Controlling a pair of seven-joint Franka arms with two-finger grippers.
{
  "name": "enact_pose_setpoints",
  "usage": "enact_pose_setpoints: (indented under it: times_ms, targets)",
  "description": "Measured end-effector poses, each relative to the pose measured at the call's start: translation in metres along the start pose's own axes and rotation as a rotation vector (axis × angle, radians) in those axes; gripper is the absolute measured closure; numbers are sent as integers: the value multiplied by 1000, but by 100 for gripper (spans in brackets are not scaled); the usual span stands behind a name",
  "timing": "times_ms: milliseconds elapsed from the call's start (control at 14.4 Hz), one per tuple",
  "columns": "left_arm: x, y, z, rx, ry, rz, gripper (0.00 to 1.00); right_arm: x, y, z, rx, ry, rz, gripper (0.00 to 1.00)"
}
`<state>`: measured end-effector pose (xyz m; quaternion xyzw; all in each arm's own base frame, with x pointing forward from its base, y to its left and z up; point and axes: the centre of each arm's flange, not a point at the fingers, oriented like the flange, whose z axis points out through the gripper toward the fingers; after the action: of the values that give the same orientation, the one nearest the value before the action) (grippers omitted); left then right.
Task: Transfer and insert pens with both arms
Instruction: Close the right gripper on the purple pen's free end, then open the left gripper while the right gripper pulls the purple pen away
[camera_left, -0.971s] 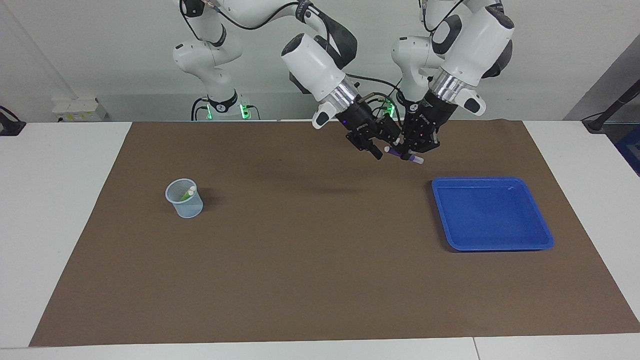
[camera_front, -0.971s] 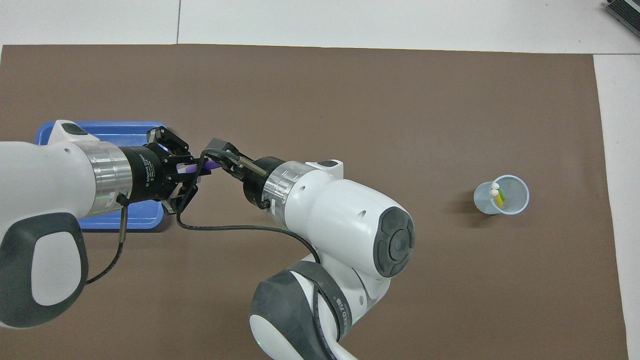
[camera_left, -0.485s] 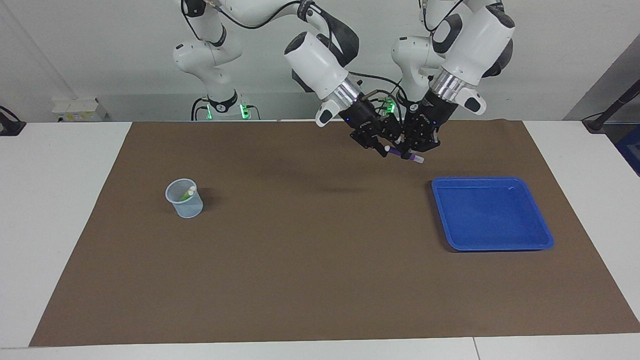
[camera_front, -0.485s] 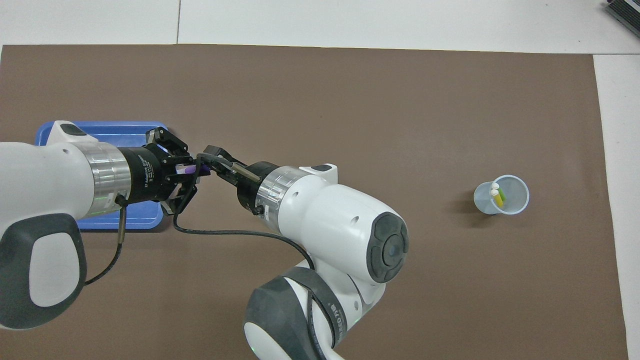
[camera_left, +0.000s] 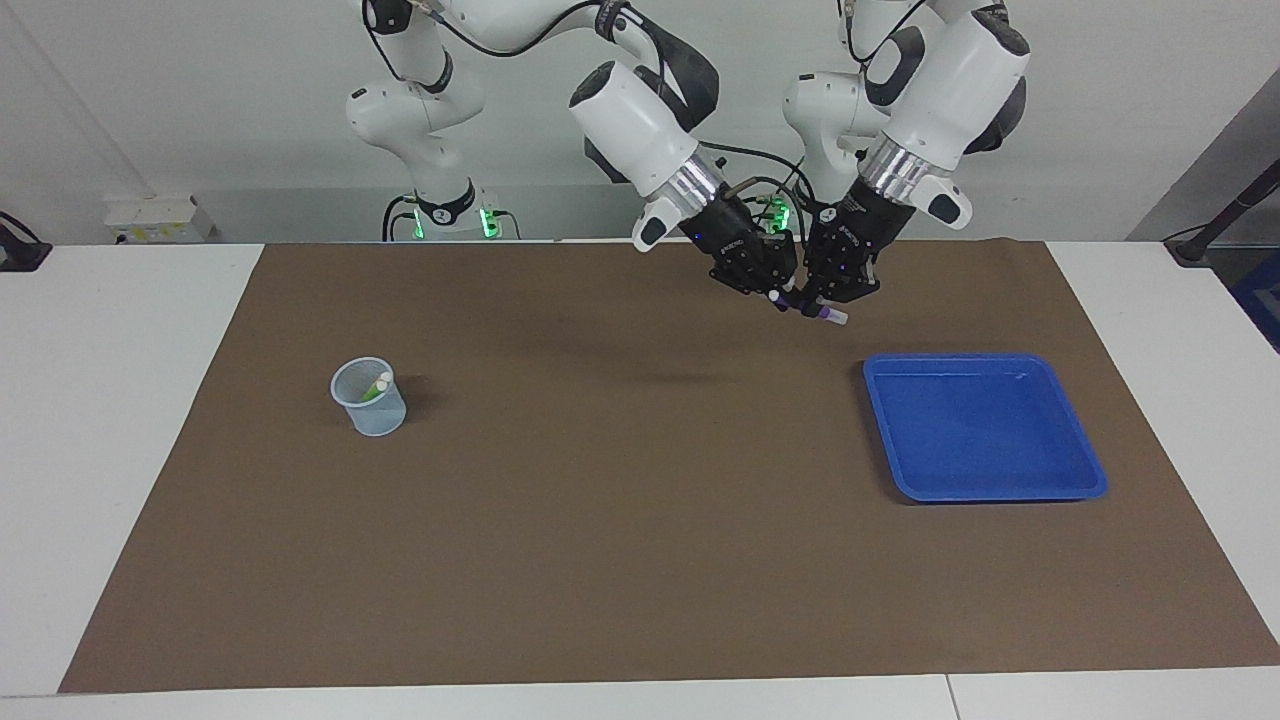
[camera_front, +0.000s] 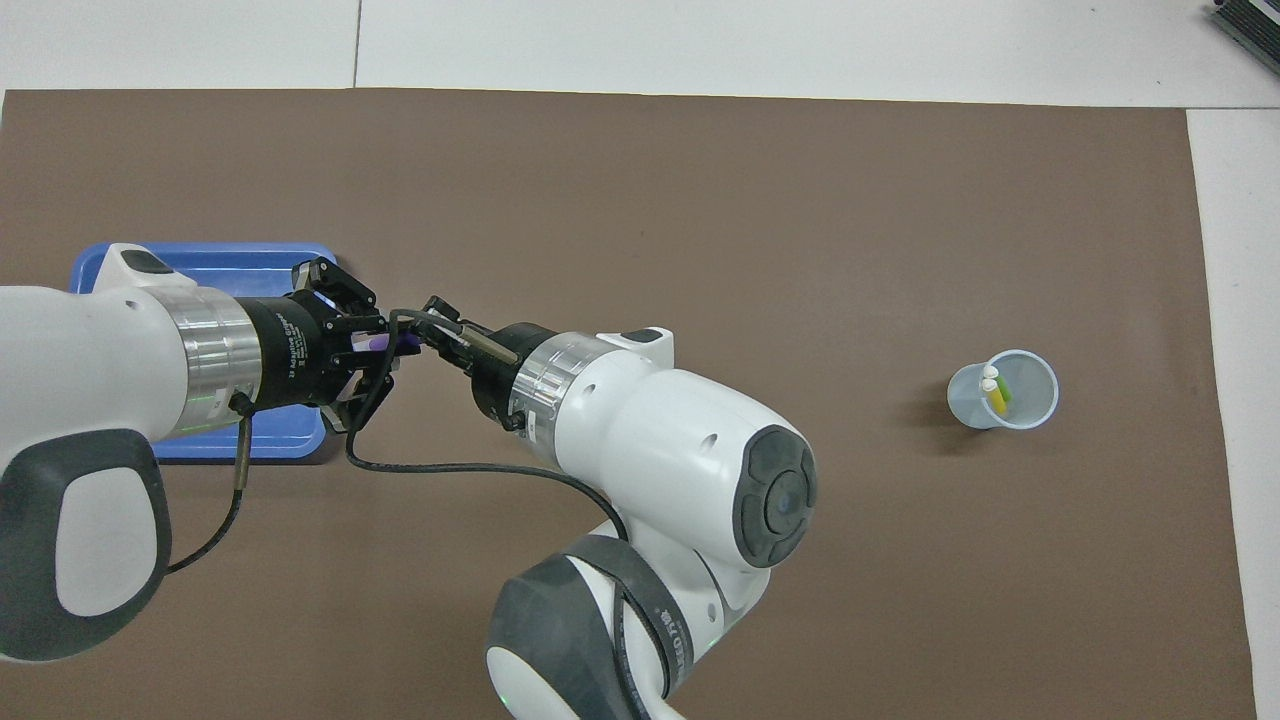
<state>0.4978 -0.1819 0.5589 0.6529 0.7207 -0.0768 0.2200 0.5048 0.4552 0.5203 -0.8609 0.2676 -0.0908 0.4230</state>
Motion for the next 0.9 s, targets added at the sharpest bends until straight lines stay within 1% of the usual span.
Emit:
enact_pose_setpoints:
  times_ms: [416,485,555,624,832,901]
  targets:
    - [0,0,0,2,0,7,83,-1,0,0,0,-1,0,82]
    - [1,0,-1,2,0,12,78,0,0,0,0,0,0,82]
    - [1,0,-2,1,0,15,69,2,1,0,-1,3,2,82]
    - [2,0,-3,0,0,18,56,4,1,0,-2,6,4,82]
    - [3,1,-4,-2,-1,21,25,10,7,1,-13,13,4,82]
    - [3,1,-4,-2,0,27,11,15,13,2,-25,16,-14,82]
